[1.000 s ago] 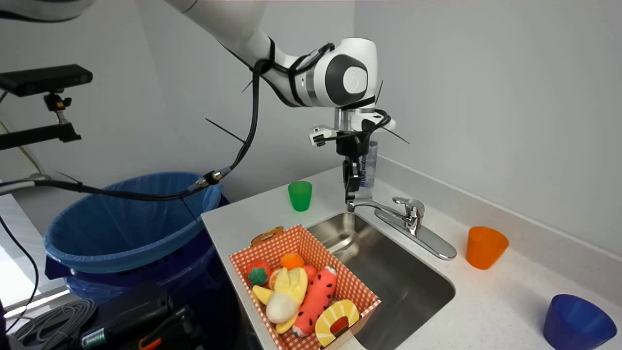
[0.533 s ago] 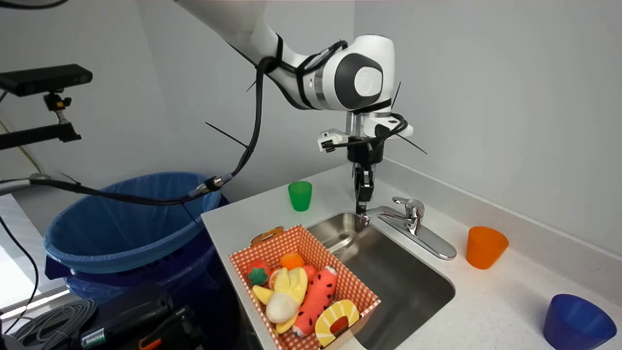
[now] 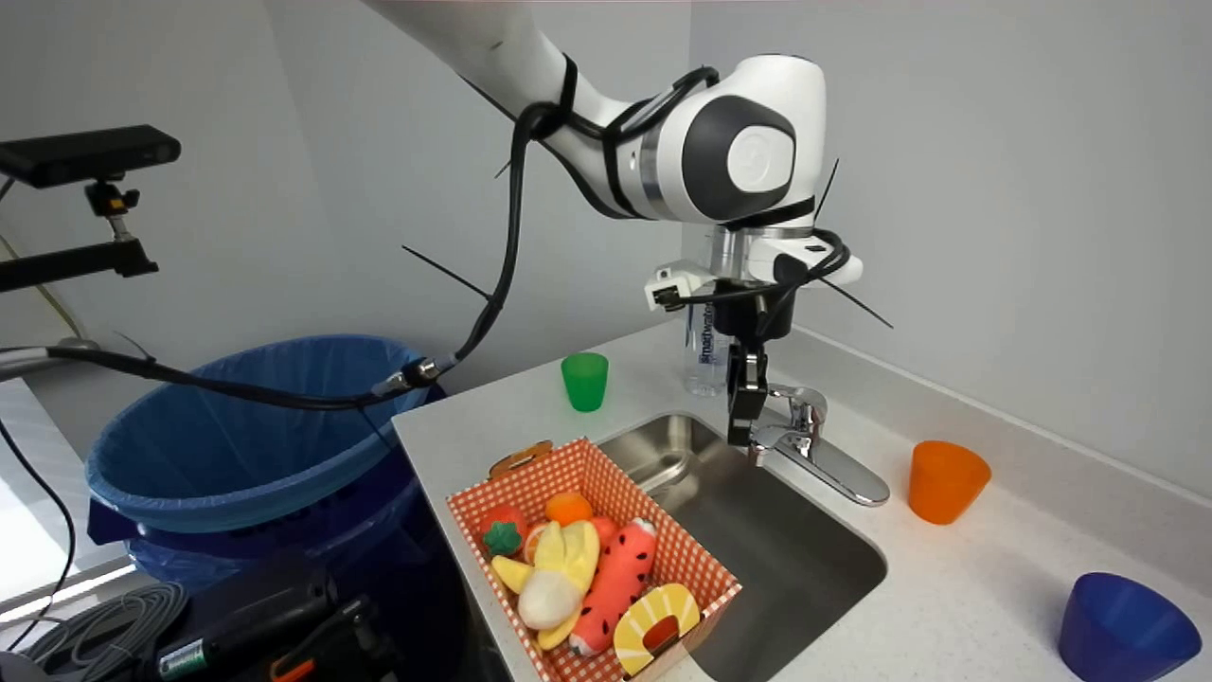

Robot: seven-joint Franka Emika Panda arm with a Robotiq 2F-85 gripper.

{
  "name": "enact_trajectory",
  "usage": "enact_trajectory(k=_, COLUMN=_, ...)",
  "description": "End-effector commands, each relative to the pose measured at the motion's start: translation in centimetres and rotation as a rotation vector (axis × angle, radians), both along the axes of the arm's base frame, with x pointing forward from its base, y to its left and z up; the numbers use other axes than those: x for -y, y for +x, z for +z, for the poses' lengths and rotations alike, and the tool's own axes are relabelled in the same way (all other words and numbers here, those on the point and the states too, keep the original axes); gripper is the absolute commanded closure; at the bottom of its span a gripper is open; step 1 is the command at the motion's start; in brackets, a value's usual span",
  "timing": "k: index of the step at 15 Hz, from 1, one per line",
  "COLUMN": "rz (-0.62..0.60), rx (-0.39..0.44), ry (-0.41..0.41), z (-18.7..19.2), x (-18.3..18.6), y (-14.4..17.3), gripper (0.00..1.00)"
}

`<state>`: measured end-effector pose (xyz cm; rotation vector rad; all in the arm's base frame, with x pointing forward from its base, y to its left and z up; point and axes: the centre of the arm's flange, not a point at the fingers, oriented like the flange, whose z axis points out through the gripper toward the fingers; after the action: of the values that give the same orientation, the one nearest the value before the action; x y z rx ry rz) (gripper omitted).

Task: Turn the tap to the right

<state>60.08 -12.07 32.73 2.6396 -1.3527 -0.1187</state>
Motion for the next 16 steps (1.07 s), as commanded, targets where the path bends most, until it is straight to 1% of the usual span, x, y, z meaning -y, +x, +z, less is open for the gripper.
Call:
enact_trajectory(k=1, rz=-0.026, rx=0.021, ry=-0.021, z=1.5, x=2.6, y=-2.4, gripper=1.00)
enact_trajectory(k=7, rz=-0.078, rx=0.040, ry=-0.024, z=3.1, x=6.2, y=-3.7, gripper=1.00)
enact_trajectory(k=11, rz=-0.071, rx=0.090, ry=-0.007, z=5.9, x=6.9, y=-3.8, gripper=1.00)
enact_trajectory(k=12, rz=-0.063, rx=0.091, ry=0.002, z=6.6, x=6.8, y=-3.8, gripper=1.00)
enact_trajectory(k=13, rz=-0.054, rx=0.090, ry=0.017, z=7.2, x=6.7, y=-3.8, gripper=0.74)
enact_trajectory(k=14, rz=-0.039, rx=0.106, ry=0.019, z=7.7, x=6.6, y=-3.9, gripper=0.72)
enact_trajectory(k=15, rz=-0.062, rx=0.086, ry=-0.009, z=6.1, x=6.7, y=-3.0, gripper=0.91)
enact_trajectory(k=16, rz=-0.055, rx=0.095, ry=-0.007, z=6.7, x=6.7, y=-3.0, gripper=0.82)
